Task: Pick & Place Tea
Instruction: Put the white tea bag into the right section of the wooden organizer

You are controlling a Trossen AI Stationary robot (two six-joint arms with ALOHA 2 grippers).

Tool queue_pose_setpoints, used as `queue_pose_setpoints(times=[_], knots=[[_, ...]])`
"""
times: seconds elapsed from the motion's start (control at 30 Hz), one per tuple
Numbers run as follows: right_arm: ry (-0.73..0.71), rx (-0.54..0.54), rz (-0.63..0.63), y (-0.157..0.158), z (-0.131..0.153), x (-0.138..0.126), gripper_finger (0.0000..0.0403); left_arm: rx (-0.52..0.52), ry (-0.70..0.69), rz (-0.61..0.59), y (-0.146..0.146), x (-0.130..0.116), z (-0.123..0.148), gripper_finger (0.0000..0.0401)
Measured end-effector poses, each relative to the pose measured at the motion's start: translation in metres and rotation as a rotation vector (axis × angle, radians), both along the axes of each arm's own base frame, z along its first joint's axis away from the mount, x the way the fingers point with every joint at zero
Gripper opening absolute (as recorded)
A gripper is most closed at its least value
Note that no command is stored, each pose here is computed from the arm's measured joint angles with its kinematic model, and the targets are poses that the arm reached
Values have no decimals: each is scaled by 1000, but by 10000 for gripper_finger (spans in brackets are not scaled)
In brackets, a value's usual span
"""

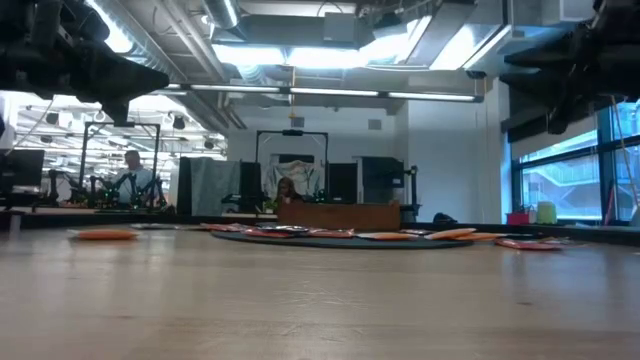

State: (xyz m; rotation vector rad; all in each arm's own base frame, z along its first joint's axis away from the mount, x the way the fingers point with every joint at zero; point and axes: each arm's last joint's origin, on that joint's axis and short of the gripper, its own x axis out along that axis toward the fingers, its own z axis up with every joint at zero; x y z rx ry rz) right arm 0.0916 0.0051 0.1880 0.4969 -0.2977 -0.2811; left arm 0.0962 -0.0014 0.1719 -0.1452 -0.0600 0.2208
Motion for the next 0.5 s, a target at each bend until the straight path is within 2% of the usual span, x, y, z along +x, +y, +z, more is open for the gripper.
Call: queue_pose_setpoints(times=[0.1, 0.33, 0.43, 0.5], knots=[[-54, 33, -18, -1, 4, -1, 147, -13, -6, 0, 0, 0, 0, 15], [-147, 183, -90, -4, 8, -4, 208, -205, -109, -14, 0, 0, 6, 15], [-191, 184, -88, -4, 13, -6, 225, -281, -153, -6, 1, -1, 8, 15], [-194, 154, -92, -4, 14, -6, 232, -286, -173, -4, 1, -1, 10, 15]])
